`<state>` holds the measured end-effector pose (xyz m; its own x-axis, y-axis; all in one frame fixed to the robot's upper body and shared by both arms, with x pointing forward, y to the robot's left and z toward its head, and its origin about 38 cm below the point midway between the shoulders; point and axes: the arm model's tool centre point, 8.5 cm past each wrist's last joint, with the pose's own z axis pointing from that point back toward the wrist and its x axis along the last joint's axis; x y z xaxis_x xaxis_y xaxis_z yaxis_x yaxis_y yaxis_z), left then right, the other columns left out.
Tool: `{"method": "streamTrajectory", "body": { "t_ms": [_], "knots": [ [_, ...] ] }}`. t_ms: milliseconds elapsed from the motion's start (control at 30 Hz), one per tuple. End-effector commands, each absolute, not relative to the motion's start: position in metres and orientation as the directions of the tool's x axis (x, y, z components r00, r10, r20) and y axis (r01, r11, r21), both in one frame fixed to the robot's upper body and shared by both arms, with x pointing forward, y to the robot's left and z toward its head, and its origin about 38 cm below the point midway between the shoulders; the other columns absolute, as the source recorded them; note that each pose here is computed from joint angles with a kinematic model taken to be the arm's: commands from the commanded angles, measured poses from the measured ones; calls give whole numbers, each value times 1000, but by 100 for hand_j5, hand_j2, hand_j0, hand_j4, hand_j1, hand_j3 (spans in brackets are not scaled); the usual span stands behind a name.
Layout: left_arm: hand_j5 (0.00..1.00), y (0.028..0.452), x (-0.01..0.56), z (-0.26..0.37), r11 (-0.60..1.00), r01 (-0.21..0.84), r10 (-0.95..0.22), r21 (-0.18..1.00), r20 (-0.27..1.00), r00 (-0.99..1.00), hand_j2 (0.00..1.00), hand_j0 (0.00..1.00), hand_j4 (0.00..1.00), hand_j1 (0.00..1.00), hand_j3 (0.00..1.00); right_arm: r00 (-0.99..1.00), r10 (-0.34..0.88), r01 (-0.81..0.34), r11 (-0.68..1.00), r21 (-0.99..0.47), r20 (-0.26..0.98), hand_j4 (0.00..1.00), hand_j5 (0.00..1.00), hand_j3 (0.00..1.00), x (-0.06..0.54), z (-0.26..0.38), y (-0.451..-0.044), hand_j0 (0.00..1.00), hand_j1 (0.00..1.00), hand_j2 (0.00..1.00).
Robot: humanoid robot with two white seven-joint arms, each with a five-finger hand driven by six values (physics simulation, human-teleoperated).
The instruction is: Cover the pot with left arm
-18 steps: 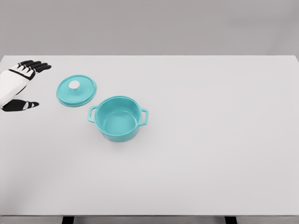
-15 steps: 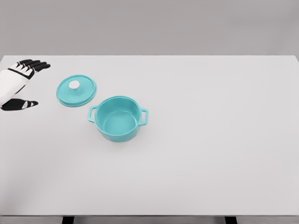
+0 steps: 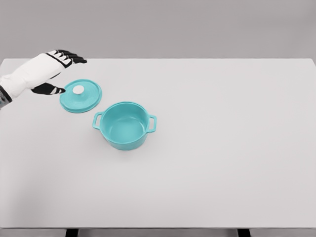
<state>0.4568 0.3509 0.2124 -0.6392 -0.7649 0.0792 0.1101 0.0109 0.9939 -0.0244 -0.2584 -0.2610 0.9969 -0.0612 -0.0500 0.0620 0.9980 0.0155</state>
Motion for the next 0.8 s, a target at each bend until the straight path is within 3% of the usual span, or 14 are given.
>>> {"method": "streamTrajectory", "body": {
  "t_ms": [0, 300, 767],
  "knots": [
    [82, 346, 456, 186, 10, 189, -757, 982, 130, -640, 82, 82, 82, 82, 82, 997, -61, 62, 998, 16, -50, 100, 100, 100, -24, -261, -258, 100, 100, 100],
    [75, 349, 461, 171, -18, 244, -765, 970, 144, -627, 75, 75, 75, 75, 75, 997, -61, 62, 998, 16, -50, 100, 100, 100, -24, -261, -258, 100, 100, 100],
    [74, 356, 480, 151, 41, 294, -806, 955, 205, -555, 74, 74, 74, 74, 74, 997, -61, 62, 998, 16, -50, 100, 100, 100, -24, -261, -258, 100, 100, 100]
  ]
}}
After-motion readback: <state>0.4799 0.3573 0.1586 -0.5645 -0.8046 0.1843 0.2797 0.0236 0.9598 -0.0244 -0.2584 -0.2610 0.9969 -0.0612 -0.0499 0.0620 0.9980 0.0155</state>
